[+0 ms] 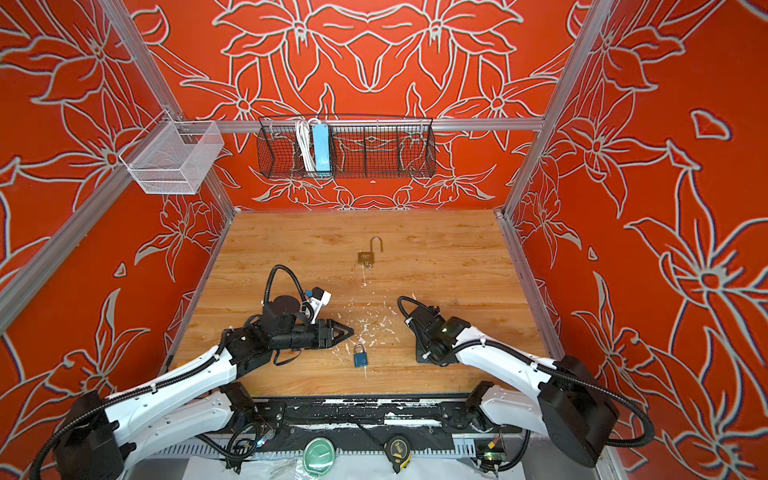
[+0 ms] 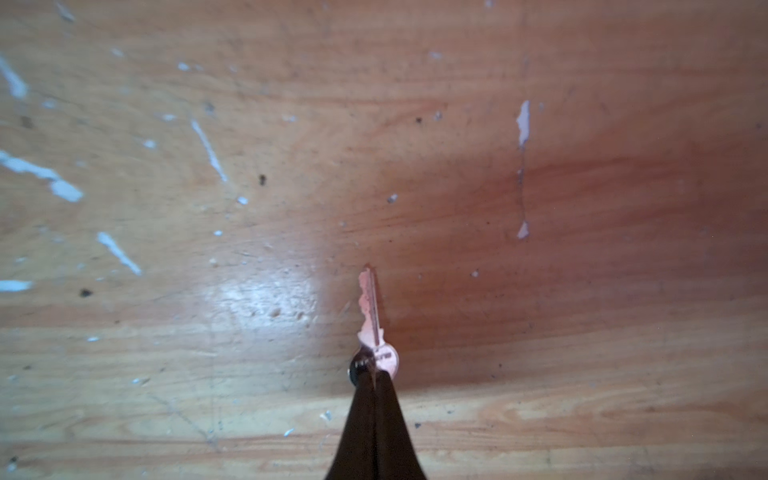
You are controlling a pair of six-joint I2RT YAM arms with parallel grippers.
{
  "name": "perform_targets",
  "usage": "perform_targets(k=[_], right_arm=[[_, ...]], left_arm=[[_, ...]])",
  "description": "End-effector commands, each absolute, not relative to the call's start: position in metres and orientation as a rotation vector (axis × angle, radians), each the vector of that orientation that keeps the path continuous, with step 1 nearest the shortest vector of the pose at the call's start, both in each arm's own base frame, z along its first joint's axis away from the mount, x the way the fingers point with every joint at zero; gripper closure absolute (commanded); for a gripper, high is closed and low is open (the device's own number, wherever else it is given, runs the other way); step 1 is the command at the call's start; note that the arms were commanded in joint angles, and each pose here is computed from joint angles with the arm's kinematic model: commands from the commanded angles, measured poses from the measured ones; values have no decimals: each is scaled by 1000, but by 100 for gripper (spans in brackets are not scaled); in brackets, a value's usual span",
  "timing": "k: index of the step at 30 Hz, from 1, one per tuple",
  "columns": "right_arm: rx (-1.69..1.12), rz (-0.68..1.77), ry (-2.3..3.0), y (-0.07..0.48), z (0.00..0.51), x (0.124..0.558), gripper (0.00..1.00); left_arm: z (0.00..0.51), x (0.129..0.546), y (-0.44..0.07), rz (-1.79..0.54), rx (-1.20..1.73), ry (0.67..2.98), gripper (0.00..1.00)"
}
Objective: Unlock with the key
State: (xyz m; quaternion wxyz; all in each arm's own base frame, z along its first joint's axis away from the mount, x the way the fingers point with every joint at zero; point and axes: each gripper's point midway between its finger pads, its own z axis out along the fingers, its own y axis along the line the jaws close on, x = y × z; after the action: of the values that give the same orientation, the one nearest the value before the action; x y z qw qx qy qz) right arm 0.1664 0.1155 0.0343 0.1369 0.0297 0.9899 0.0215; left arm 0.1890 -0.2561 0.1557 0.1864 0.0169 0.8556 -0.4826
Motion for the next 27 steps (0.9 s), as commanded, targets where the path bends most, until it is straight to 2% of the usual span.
perform_targets(k=[1, 5, 11, 19, 22, 27], right_arm=[[-18, 148, 2772, 127, 51, 178, 100], [-143, 236, 2694, 142, 72, 188, 100], [-275, 285, 2658, 163, 92, 201, 100], [-338, 409, 2577, 189, 117, 215, 100], [-348, 448, 2550, 195, 123, 217, 100], [-346, 495, 2522, 203, 128, 220, 100]], left_arm=[[157, 196, -270, -1428, -2, 2396, 45], [145, 207, -283, -1456, -97, 2436, 45], [138, 222, -312, -1635, -283, 2422, 45], [143, 231, -341, -1798, -519, 2410, 45], [140, 237, -343, -1851, -664, 2364, 43], [145, 244, -350, -1894, -728, 2318, 35]])
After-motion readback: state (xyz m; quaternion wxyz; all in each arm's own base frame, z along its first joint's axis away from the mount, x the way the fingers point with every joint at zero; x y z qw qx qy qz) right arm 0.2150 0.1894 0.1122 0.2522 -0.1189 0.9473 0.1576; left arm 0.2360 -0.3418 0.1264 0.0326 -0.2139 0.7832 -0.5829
